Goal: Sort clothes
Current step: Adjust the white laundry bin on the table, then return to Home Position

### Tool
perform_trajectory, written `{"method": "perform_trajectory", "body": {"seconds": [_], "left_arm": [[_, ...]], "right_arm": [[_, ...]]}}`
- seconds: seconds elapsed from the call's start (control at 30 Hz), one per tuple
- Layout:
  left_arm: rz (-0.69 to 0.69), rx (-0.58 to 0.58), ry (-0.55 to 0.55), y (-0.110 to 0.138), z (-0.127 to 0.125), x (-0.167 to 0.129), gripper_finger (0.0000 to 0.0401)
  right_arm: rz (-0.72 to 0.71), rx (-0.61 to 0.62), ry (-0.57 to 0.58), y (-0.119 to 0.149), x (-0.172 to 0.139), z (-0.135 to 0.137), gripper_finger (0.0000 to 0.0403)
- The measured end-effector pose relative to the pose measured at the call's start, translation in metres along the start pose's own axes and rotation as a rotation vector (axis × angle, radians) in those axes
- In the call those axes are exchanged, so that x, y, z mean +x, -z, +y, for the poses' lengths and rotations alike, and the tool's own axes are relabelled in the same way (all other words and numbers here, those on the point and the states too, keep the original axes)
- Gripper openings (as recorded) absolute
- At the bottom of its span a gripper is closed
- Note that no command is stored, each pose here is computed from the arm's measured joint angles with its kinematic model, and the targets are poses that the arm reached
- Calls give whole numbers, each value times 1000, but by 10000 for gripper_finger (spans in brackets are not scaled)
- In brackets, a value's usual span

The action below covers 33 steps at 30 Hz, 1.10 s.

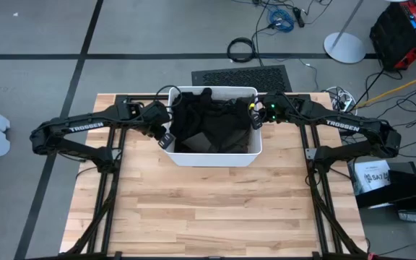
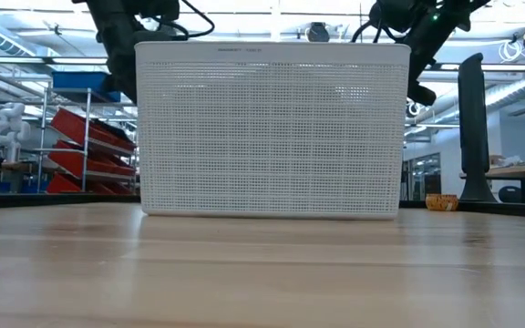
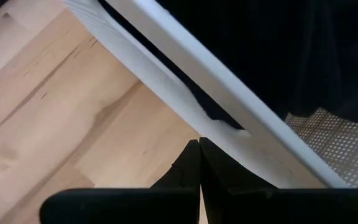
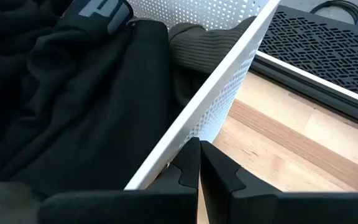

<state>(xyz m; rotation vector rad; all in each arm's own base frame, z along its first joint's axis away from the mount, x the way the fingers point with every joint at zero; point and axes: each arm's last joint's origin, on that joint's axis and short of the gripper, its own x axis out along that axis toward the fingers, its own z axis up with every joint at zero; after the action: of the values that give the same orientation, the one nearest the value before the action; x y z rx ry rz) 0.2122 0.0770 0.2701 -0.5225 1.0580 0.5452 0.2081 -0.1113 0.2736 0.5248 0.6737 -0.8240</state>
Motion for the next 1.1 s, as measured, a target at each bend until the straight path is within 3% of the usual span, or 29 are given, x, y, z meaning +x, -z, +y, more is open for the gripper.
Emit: {"method": "perform_trajectory", "body": {"seconds": [0.3,0.47,0.7,1.1], "left_arm": [[22,46,-105,9,12,-32,7],[-71,37,-196,15,18,-59,20],[-229,84,-103,24,20,-88,22],[-708,175,120,47,18,-143,24]], "right_arm": [[31,-26,8,5,-13,-6,0],[-31,-11,-11,5,-36,-11,0],[-57,-16,-121,12,-67,-18,0],[-76,-85,-419,28,-107,-6,0]]}}
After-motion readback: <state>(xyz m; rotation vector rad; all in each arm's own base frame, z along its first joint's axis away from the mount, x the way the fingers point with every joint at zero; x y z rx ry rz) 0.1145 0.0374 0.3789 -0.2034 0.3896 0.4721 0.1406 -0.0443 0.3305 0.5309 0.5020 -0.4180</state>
